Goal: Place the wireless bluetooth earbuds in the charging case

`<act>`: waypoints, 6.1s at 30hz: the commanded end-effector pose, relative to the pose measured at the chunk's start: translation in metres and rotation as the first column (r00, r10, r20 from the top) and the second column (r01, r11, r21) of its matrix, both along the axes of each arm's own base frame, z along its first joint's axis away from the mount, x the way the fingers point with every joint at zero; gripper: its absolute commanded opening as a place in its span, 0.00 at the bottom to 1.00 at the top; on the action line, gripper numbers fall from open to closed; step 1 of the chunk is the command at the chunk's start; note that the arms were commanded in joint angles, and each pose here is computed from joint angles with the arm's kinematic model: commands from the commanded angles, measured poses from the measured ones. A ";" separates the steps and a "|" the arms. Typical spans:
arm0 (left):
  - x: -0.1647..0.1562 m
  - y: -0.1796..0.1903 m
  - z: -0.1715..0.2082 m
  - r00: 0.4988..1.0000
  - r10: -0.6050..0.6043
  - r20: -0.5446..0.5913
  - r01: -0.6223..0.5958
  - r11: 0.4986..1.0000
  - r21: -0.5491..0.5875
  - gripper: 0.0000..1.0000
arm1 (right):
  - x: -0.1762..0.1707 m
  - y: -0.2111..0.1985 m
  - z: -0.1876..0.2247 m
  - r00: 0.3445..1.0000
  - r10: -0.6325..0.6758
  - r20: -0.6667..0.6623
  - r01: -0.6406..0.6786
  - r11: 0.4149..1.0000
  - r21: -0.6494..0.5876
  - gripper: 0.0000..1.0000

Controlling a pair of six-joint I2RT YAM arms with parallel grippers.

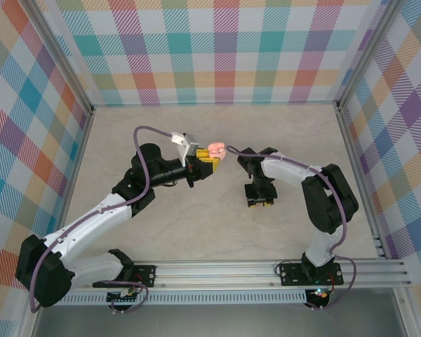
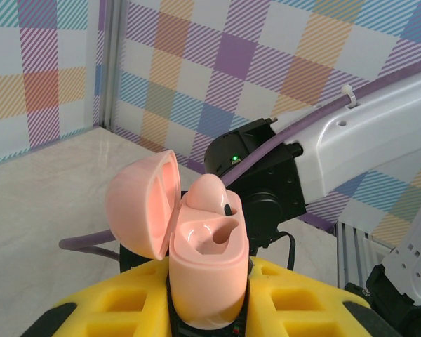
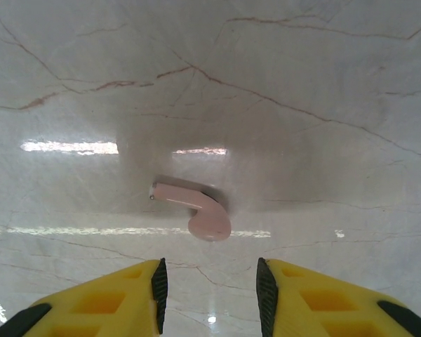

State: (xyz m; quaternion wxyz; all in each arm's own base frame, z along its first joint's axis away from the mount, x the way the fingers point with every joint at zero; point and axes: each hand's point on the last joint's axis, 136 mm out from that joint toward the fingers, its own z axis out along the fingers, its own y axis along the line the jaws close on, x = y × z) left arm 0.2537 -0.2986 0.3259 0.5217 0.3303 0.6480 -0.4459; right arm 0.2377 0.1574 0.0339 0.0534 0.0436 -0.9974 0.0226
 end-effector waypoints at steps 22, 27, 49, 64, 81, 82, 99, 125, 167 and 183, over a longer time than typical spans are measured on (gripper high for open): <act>-0.006 -0.004 0.003 0.999 -0.026 0.019 0.026 1.000 0.004 0.25 | 0.038 0.009 -0.025 0.978 0.200 0.063 -0.198 0.979 -0.038 0.21; -0.006 -0.005 0.003 1.000 -0.026 0.017 0.026 1.000 0.004 0.25 | 0.052 0.032 -0.022 0.911 0.399 0.105 -0.404 0.914 0.035 0.21; -0.006 -0.003 0.003 1.000 -0.020 0.015 0.020 1.000 0.009 0.25 | 0.057 0.063 0.025 0.891 0.370 0.263 -0.416 0.898 0.146 0.54; -0.006 -0.004 0.003 0.999 -0.025 0.020 0.025 1.000 0.009 0.25 | 0.030 0.044 -0.006 0.985 0.094 0.148 -0.116 0.982 0.149 0.15; -0.006 -0.004 0.003 0.999 -0.021 0.024 0.021 1.000 0.012 0.25 | 0.059 0.028 -0.022 0.977 0.093 0.190 -0.090 0.996 -0.026 0.12; -0.006 -0.003 0.004 1.000 -0.020 0.024 0.020 1.000 0.012 0.25 | 0.061 0.029 -0.023 0.977 0.099 0.190 -0.095 0.995 -0.029 0.12; -0.008 0.000 0.005 0.999 -0.011 0.031 0.011 1.000 0.013 0.25 | 0.091 0.045 -0.014 0.958 0.146 0.248 -0.143 0.989 -0.028 0.12; -0.009 0.001 0.004 0.999 -0.010 0.031 0.010 1.000 0.012 0.25 | 0.076 0.066 0.019 0.966 0.150 0.209 -0.178 0.976 0.123 0.40; -0.007 -0.001 0.003 1.000 -0.015 0.027 0.015 1.000 0.016 0.25 | 0.087 0.066 -0.024 0.989 0.109 0.101 -0.119 0.988 0.097 0.31; -0.007 -0.001 0.002 1.000 -0.015 0.022 0.015 1.000 0.015 0.25 | 0.083 0.064 -0.043 0.996 0.081 0.048 -0.086 0.991 0.107 0.29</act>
